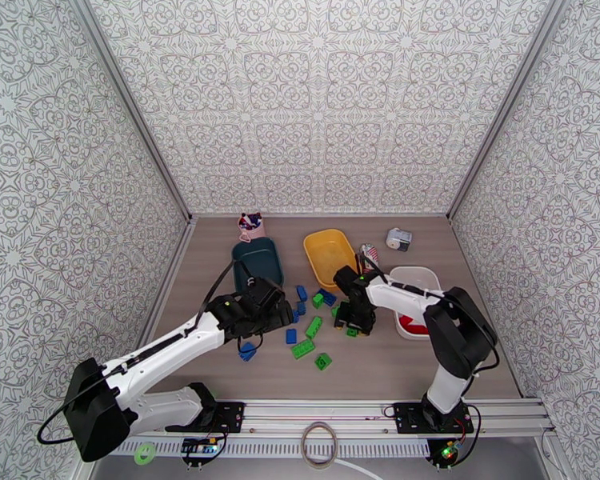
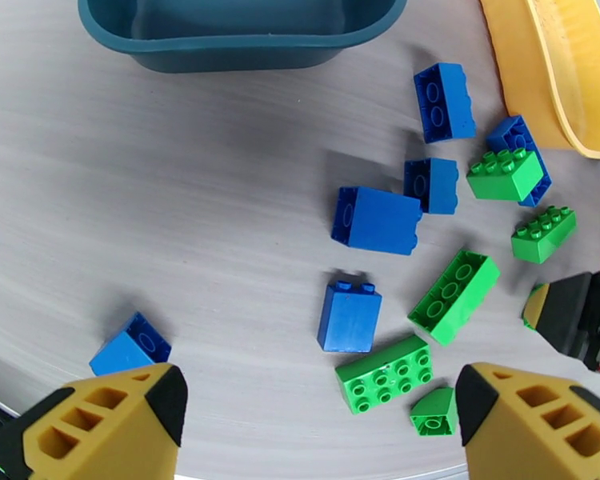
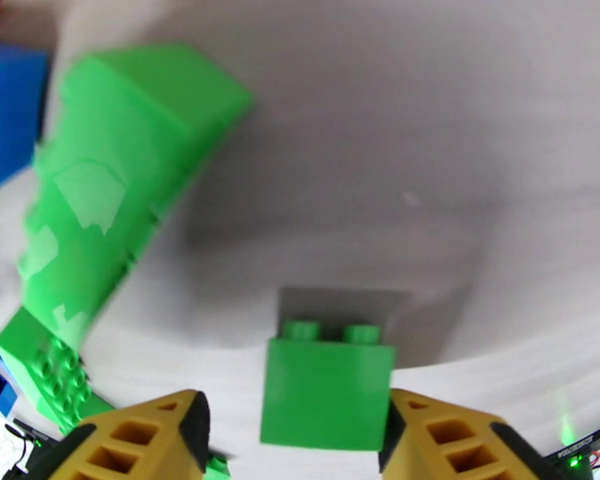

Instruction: Sort the legos into containers by color

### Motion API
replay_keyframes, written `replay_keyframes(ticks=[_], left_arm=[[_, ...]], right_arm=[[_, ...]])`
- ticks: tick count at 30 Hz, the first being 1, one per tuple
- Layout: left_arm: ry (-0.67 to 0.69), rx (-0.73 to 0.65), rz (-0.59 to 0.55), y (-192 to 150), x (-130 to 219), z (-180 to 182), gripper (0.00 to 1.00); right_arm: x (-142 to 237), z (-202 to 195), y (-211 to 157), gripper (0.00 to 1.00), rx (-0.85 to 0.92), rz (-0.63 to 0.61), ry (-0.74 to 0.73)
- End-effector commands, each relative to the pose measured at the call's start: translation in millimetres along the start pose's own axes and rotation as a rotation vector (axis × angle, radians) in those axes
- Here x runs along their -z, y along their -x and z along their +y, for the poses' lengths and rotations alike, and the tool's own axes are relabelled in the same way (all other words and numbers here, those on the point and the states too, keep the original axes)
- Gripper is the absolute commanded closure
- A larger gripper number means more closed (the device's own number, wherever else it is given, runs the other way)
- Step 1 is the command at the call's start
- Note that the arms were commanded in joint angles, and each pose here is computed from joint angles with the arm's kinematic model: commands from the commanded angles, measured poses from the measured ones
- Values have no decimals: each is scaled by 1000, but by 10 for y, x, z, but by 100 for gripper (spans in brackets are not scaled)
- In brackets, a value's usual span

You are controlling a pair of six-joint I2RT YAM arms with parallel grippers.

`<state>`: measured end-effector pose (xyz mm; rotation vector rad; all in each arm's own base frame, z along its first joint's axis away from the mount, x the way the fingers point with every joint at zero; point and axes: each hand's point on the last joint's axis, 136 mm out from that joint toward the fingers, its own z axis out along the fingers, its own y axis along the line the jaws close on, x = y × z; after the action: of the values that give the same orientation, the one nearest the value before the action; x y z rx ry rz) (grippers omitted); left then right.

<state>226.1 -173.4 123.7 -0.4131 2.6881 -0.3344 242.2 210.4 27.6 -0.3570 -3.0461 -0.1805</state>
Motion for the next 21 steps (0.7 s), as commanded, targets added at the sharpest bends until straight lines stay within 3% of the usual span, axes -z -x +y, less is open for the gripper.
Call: replay_keyframes(ticks=[1,9,16,21], left_arm=[[-44,2,1,16,3,-58,6],[-130,-18,26,-7,-30,-231,5],[-230,-93,32,99,-31,-624,3],[-326,-127,32,278,-55,-1003,3]], right_arm=[[-2,-37,-10,47,28,-2,-57],[33,-99,-31,63,16,-22,-66],[316,-30,30,74,16,-80,-15],[624,69,138,77,17,-132,54]])
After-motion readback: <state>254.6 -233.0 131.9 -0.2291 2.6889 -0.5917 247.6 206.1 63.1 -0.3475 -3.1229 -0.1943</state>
